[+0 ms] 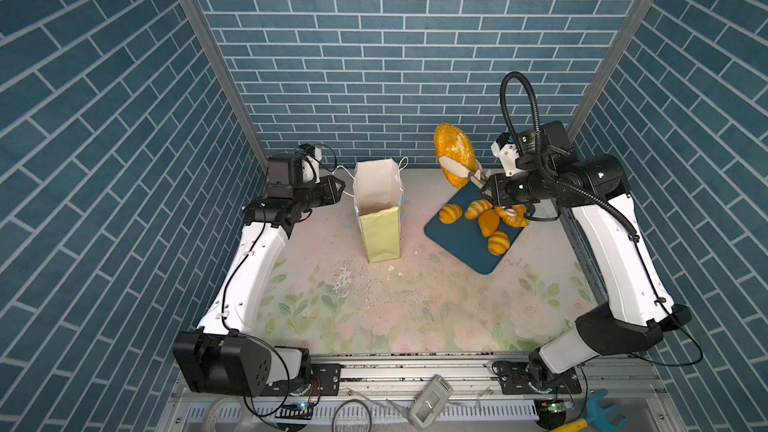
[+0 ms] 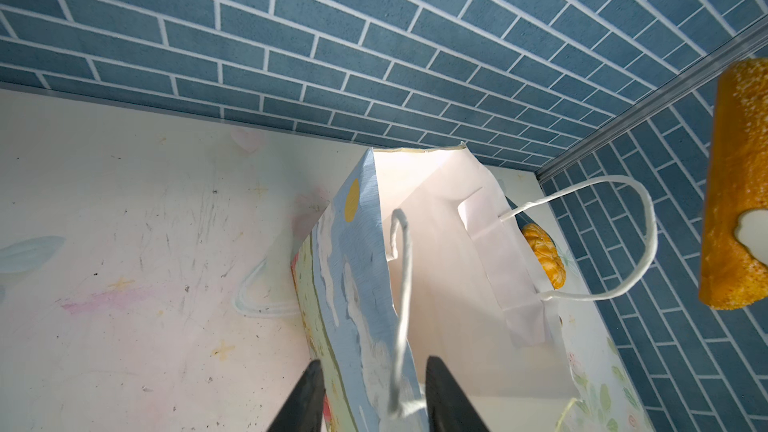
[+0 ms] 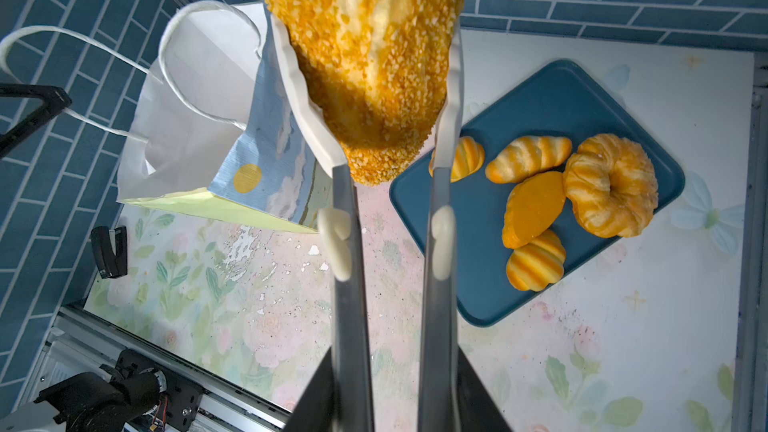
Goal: Place the fake bread into the paper bag
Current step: 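Lift the sesame loaf with the tongs and carry it over the bag, then lower the sesame loaf into the bag and open the tongs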
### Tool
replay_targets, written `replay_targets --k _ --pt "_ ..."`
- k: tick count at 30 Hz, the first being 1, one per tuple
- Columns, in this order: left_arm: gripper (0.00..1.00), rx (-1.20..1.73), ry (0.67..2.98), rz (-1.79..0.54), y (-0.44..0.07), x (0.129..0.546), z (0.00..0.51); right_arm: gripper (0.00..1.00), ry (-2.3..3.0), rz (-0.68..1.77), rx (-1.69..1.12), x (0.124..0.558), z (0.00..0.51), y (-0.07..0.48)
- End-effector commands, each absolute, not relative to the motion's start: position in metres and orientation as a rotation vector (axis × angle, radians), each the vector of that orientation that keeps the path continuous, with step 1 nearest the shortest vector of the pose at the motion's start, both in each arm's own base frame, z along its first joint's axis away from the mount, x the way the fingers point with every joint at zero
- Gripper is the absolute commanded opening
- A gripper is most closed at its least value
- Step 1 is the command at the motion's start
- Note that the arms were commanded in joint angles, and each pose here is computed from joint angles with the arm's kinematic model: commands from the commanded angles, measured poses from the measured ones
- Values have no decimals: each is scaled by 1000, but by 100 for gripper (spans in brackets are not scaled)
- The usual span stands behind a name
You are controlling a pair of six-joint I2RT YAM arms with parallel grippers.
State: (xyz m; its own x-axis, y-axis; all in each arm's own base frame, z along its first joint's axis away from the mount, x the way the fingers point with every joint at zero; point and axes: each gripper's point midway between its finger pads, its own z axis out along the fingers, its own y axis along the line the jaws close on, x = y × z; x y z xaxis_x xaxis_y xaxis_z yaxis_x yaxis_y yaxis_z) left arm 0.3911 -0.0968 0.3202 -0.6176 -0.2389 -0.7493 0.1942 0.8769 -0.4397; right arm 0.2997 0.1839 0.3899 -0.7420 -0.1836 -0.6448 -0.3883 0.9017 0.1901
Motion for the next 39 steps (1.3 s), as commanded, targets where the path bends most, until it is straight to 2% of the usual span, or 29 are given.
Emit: replay_targets --k 1,11,21,34,39 --pt "47 -20 2139 -606 -97 385 323 30 2313 420 -503 303 414 197" --pt "56 -34 2116 -586 -93 383 328 30 2194 458 -649 310 438 236" --pt "59 -46 2110 -593 -93 385 325 30 2113 543 -839 297 437 281" --pt "59 -55 2117 -601 -96 393 322 31 2000 536 -1119 280 417 326" --pt "53 -52 2129 -595 -96 394 317 31 2007 551 -1122 286 409 337"
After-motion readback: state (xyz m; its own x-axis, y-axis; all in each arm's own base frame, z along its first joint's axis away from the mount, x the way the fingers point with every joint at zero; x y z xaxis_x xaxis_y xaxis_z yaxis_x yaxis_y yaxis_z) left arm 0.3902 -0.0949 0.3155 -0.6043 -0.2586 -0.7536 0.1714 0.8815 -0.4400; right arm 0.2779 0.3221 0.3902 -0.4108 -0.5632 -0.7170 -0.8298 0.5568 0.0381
